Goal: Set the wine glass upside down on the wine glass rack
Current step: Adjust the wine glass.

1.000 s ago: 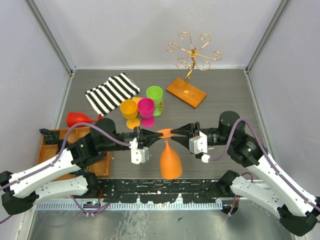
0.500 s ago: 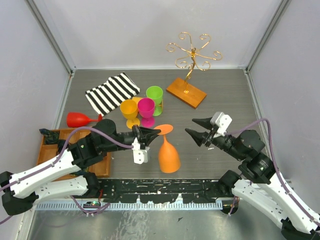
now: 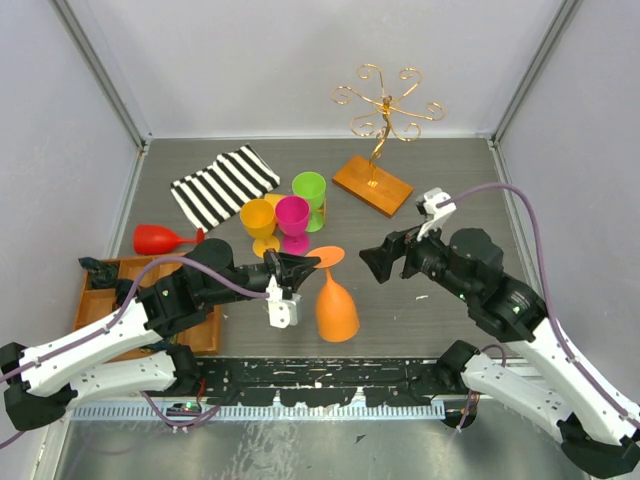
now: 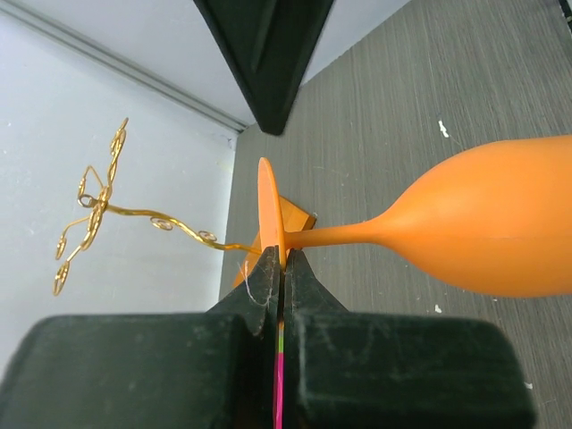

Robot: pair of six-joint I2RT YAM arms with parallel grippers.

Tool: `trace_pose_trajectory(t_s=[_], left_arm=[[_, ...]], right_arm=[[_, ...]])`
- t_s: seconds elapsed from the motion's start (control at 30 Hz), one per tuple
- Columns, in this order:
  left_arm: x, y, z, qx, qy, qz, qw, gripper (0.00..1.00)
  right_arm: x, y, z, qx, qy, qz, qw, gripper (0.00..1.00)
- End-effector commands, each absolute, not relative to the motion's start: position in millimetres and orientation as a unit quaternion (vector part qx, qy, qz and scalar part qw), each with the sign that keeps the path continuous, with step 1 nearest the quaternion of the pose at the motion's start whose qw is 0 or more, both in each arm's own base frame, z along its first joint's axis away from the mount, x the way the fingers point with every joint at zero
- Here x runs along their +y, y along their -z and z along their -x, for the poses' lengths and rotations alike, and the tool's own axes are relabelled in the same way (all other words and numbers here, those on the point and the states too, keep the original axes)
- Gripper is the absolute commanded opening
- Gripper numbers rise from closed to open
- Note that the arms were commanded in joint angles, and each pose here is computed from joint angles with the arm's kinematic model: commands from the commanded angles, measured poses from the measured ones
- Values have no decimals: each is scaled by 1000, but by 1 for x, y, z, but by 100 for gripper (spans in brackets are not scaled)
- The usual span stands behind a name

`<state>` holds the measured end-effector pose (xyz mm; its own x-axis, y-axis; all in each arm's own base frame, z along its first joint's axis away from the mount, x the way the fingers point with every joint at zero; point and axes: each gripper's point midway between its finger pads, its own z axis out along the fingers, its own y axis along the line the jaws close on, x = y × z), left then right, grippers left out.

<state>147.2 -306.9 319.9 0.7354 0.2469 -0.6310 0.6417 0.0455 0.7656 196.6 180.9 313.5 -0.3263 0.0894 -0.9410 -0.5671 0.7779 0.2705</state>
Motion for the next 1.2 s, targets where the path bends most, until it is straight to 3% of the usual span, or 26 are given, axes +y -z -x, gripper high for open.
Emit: trace_pose_trajectory(t_s=[0.0,0.2,0.47,0.5,0.6,0.67,0.87,1.17], left_arm=[[-305,-321,-148,328,146,-673,647,0],[-305,-320,-150,330,142,-673,647,0],[-304,-318,-151,331,138,-675,645,0],[-304,-318,-151,331,137,-674,646,0],[-303,-318,-153,332,133,-674,647,0],[-303,-318,-153,333,132,-674,647,0],[-303,-317,-154,335,130,-674,645,0],[-301,-318,-156,337,122,-672,648,0]], right_arm=[[191,-299,-191,794,-302,160,503,100],[181,-293,-201,828,-273,91,481,100],[207,-294,-194,812,-321,151,464,100],[208,-299,-192,803,-331,152,472,97],[213,-324,-184,758,-378,158,508,74],[219,-333,-178,726,-414,164,524,65],[237,-331,-173,680,-462,194,536,57],[250,-335,-159,632,-504,191,557,55]])
